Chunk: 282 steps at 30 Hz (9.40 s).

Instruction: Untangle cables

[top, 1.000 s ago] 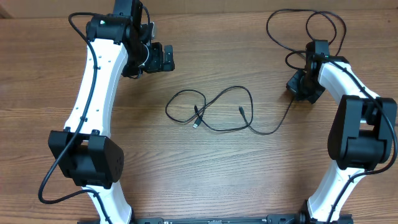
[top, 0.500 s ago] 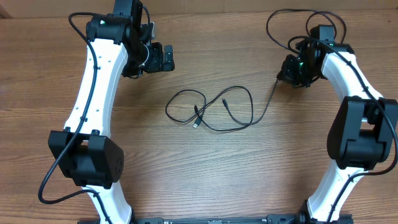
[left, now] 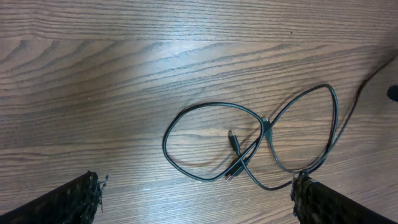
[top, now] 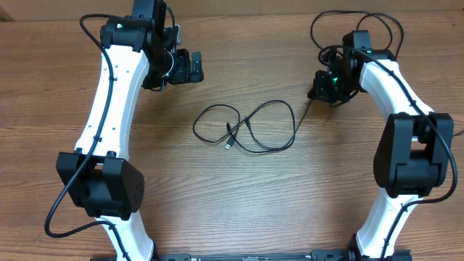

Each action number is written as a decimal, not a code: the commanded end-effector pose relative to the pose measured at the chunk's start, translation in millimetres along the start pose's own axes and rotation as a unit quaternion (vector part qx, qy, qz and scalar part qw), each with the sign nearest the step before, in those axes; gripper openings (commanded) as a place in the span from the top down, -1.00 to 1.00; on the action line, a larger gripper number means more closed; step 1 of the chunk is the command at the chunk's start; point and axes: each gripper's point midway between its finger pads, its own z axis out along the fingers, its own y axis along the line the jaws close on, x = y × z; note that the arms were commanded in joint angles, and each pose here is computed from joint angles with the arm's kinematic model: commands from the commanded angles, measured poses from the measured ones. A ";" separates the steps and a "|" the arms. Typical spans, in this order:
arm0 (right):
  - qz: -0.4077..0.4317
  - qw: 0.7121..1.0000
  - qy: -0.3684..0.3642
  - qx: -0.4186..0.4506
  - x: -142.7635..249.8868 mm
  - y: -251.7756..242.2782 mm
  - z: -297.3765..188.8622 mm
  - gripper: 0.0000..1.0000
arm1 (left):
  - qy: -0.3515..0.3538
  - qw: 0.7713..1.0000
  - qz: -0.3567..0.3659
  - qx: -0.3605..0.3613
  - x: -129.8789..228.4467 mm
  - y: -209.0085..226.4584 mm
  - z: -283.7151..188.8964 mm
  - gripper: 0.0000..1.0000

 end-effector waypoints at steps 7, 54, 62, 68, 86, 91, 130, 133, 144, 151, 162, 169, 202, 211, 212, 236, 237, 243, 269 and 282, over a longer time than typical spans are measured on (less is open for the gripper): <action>0.124 0.979 -0.105 0.124 -56.4 -48.7 -99.6 -0.99 | 0.001 1.000 -0.004 0.002 0.1 -3.5 1.0 -1.00; 0.392 0.837 -0.182 0.335 51.1 -406.9 -196.6 -0.88 | 0.003 1.000 -0.006 0.002 1.6 -5.7 1.5 -0.99; 0.402 0.843 -0.216 0.287 32.8 -396.7 -242.1 -0.90 | -0.001 1.000 -0.005 0.003 -0.4 -6.2 1.6 -1.00; 0.417 0.851 -0.162 0.277 47.2 -408.0 -201.4 -1.00 | 0.005 1.000 -0.005 0.002 2.3 -6.4 1.7 -0.99; 0.413 0.850 -0.173 0.279 38.2 -435.4 -166.0 -0.06 | -0.001 1.000 -0.022 0.003 -0.3 -7.0 1.7 -0.99; 0.413 0.850 -0.173 0.279 40.8 -437.4 -158.6 -0.04 | -0.001 1.000 -0.022 0.003 -0.3 -7.3 1.8 -1.00; 0.409 0.852 -0.182 0.270 23.7 -424.0 -198.7 0.93 | -0.002 1.000 -0.019 0.004 -0.8 -9.3 2.2 -1.00; 0.385 0.865 -0.226 0.229 -4.0 -403.7 -231.0 0.93 | -0.003 1.000 -0.019 0.004 -1.0 -9.4 2.2 -0.99; 0.172 0.946 -0.266 0.067 -65.7 -300.3 -243.7 0.92 | -0.006 1.000 -0.018 0.005 -2.7 -9.7 2.1 -0.99; 0.248 0.910 -0.228 0.244 -58.5 -330.2 -236.2 0.83 | -0.005 1.000 -0.018 0.005 -2.4 -9.7 2.1 -0.99; 0.381 0.834 -0.185 0.355 -8.3 -391.3 -209.9 -0.73 | -0.007 1.000 -0.018 0.005 -3.2 -9.8 2.2 -0.99; 0.414 0.822 -0.170 0.352 21.1 -419.2 -184.1 -0.54 | -0.009 1.000 -0.017 0.006 -4.3 -10.3 2.5 -1.00; 0.305 0.908 -0.265 0.113 -59.0 -364.2 -171.6 0.92 | -0.013 1.000 -0.017 0.007 -6.3 -10.8 2.3 -1.00; 0.198 0.934 -0.285 0.085 -100.4 -319.7 -161.7 0.92 | -0.013 1.000 -0.016 0.007 -6.1 -10.6 2.4 -1.00; 0.183 0.938 -0.282 0.086 -103.5 -313.4 -158.4 0.92 | -0.013 1.000 -0.016 0.007 -6.3 -10.7 2.3 -0.99; 0.212 0.964 -0.153 0.040 -98.7 -193.3 -79.8 -0.18 | -0.020 1.000 -0.010 0.010 -9.2 -15.5 3.0 -0.99; 0.209 0.967 -0.138 0.038 -94.8 -183.4 -74.0 -0.24 | -0.020 1.000 -0.010 0.010 -8.9 -16.1 3.2 -1.00; 0.219 0.973 -0.067 0.030 -71.3 -131.9 -56.3 -0.24 | -0.019 1.000 -0.010 0.008 -8.3 -15.2 3.2 -0.99; 0.036 0.994 0.059 0.083 77.8 78.6 -166.5 -0.28 | 0.055 0.996 -0.061 -0.039 38.4 1.0 -14.7 -1.00; 0.031 0.991 0.086 0.098 112.8 71.9 -163.0 -0.33 | -0.035 0.997 -0.046 -0.055 78.3 -0.6 -124.6 -0.99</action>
